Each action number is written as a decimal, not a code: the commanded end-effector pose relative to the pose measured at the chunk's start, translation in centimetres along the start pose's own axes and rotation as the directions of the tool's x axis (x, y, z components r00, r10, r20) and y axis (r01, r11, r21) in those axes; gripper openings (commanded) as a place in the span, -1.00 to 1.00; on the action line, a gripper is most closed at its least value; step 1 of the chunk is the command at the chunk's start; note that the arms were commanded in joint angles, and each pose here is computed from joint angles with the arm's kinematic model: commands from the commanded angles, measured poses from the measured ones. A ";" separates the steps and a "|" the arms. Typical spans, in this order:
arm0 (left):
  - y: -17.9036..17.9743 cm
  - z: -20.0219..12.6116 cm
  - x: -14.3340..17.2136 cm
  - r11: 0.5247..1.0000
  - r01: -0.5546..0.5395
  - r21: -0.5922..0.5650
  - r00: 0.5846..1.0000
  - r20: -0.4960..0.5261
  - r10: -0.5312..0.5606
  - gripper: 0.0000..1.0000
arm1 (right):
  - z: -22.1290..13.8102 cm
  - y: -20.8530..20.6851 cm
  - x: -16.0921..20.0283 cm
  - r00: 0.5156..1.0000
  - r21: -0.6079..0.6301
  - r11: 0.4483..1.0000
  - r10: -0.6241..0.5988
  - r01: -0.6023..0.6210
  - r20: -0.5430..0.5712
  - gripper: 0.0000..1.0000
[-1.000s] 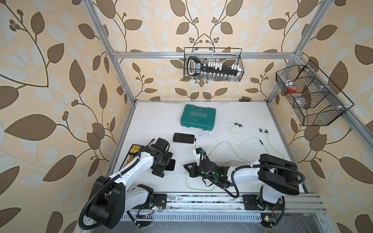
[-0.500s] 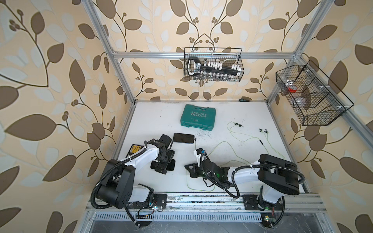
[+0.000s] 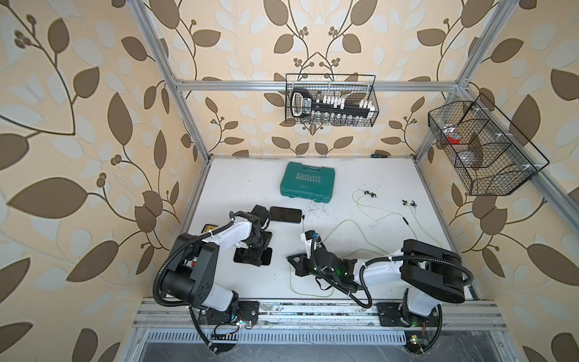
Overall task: Plug wired earphones into phones
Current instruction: Pick up the phone at the center of the board.
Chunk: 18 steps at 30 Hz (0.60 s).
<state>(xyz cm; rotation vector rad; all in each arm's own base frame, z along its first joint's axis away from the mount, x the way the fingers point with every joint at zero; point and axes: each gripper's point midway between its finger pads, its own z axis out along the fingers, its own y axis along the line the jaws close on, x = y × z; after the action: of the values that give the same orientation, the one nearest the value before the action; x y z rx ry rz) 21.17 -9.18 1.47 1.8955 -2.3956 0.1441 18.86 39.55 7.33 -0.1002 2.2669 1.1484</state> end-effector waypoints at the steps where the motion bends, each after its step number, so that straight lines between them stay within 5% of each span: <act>1: 1.2 0.1 -0.7 0.997 0.038 -0.066 0.999 0.032 -0.036 0.74 | -0.1 -1.2 0.5 1.000 0.036 0.999 -0.010 0.010 0.002 -1.00; 18: 0.8 0.3 0.5 0.998 0.051 -0.044 0.998 -0.039 -0.053 0.39 | 0.4 -1.2 0.9 1.000 0.009 1.000 -0.017 0.017 0.005 -1.00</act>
<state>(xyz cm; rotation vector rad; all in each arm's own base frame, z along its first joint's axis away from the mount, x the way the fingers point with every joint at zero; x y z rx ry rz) 21.56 -9.75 1.49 1.9113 -2.3544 0.1638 18.90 39.49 6.65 -0.1073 2.2663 1.1381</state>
